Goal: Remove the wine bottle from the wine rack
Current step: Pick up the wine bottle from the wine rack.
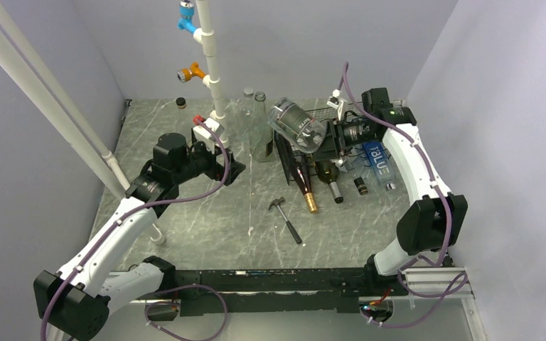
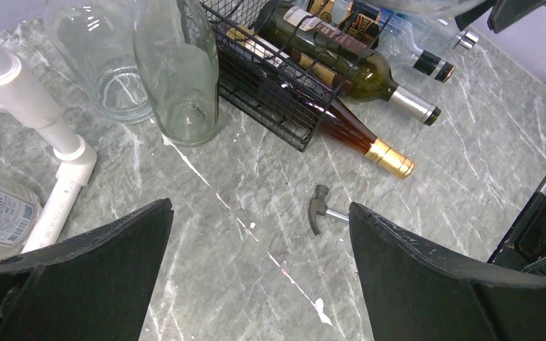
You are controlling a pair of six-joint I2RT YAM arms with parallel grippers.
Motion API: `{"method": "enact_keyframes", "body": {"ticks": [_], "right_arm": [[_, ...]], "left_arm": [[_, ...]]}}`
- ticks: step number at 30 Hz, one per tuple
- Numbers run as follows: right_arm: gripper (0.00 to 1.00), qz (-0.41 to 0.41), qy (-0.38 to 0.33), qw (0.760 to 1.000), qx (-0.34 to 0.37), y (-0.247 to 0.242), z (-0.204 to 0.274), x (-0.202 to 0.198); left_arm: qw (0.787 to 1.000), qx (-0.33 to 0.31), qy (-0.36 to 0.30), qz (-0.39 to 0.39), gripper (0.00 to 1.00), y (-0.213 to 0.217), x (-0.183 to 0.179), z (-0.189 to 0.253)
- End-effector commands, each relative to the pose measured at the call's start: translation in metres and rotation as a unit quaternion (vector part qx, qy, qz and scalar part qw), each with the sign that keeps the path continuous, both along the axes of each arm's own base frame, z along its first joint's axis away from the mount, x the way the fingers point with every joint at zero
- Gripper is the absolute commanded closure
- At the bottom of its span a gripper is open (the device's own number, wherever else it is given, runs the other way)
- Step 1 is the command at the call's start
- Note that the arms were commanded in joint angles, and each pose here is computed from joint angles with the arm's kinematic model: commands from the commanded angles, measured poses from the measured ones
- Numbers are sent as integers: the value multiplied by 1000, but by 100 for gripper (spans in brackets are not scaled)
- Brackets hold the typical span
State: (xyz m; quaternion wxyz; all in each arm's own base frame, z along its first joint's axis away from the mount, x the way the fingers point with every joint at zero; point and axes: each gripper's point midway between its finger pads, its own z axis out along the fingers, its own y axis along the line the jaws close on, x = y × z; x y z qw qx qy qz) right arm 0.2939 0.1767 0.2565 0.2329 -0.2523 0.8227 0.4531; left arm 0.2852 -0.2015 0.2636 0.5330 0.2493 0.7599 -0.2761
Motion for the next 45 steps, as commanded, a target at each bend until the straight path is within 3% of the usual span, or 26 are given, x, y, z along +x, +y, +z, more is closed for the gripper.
{"method": "enact_keyframes", "body": {"ticks": [1,16,26,37,45], "right_arm": [[100,84,-120,986,77,26,55,-22],[100,142,-102,985,1,44,12,-41],[100,201,-116,968,-92,46,-16,-60],[100,294,-131,924,-208,43,-40,-90],[100,361,-152,869,-303,40,-59,-111]], "left_arm": [[999,-7,-43,-5,1,1,-2,28],[997,-14,-73,-29,1,-1,-11,39],[994,4,-94,49,1,24,0,43],[993,11,-93,78,1,32,7,40],[992,15,-91,83,1,33,9,37]]}}
